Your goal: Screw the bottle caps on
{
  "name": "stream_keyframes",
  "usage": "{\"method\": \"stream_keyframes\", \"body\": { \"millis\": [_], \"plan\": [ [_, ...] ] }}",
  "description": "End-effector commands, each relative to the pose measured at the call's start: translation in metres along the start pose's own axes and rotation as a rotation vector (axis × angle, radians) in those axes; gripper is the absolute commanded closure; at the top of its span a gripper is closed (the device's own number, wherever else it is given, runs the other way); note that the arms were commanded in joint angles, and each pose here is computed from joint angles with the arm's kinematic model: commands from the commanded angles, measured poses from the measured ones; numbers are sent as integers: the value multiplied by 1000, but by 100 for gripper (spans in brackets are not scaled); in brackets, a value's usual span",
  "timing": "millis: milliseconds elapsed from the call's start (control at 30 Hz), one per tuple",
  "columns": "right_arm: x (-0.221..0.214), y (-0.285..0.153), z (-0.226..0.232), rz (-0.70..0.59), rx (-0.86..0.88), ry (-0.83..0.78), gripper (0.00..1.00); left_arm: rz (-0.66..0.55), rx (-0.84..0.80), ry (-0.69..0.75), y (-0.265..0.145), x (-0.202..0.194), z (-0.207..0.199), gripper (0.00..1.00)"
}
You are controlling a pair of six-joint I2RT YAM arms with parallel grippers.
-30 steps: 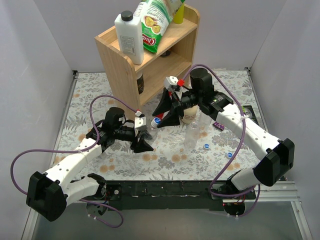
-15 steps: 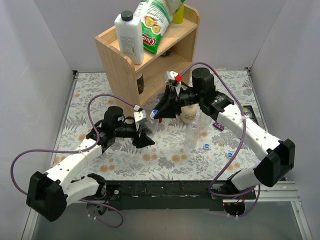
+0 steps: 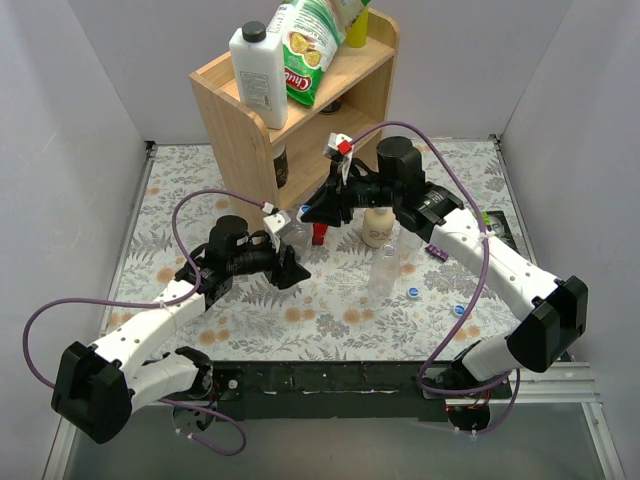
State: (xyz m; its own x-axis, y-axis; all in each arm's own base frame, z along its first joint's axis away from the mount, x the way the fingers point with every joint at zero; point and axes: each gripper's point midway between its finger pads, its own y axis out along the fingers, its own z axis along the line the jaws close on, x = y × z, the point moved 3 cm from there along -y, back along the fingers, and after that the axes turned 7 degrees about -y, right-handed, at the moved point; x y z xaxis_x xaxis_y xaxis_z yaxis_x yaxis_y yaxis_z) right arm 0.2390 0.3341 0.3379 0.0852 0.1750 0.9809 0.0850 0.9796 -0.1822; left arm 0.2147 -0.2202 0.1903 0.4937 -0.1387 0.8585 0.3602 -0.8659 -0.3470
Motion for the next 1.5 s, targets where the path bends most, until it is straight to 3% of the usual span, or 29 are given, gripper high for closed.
{"method": "stream_keyframes", "body": {
  "millis": [0, 33, 67, 300, 533, 600, 733, 867, 1467],
  "plan": [
    [-4, 1, 14, 27, 85, -62, 99, -70, 68, -8, -9, 16, 5, 49],
    [0, -1, 21, 11, 131, -86, 99, -58, 91, -11, -11, 11, 9, 37],
    [0, -2, 23, 7, 151, -95, 99, -52, 105, -4, -12, 9, 11, 2],
    [5, -3, 25, 24, 190, -154, 99, 185, 359, 158, -42, -38, 52, 2],
    [8, 20, 1, 97, 117, -240, 99, 502, 338, 390, -92, -110, 53, 2],
    [22, 25, -1, 96, 90, -301, 99, 504, 385, 413, -102, -115, 55, 2],
    [12, 40, -3, 202, 76, -301, 99, 581, 578, 404, -124, -129, 77, 2],
    [0, 47, 6, 232, 84, -310, 99, 520, 619, 350, -129, -127, 78, 2],
    [-52, 70, 7, 342, 48, -325, 99, 474, 663, 273, -134, -130, 82, 2]
  ]
}}
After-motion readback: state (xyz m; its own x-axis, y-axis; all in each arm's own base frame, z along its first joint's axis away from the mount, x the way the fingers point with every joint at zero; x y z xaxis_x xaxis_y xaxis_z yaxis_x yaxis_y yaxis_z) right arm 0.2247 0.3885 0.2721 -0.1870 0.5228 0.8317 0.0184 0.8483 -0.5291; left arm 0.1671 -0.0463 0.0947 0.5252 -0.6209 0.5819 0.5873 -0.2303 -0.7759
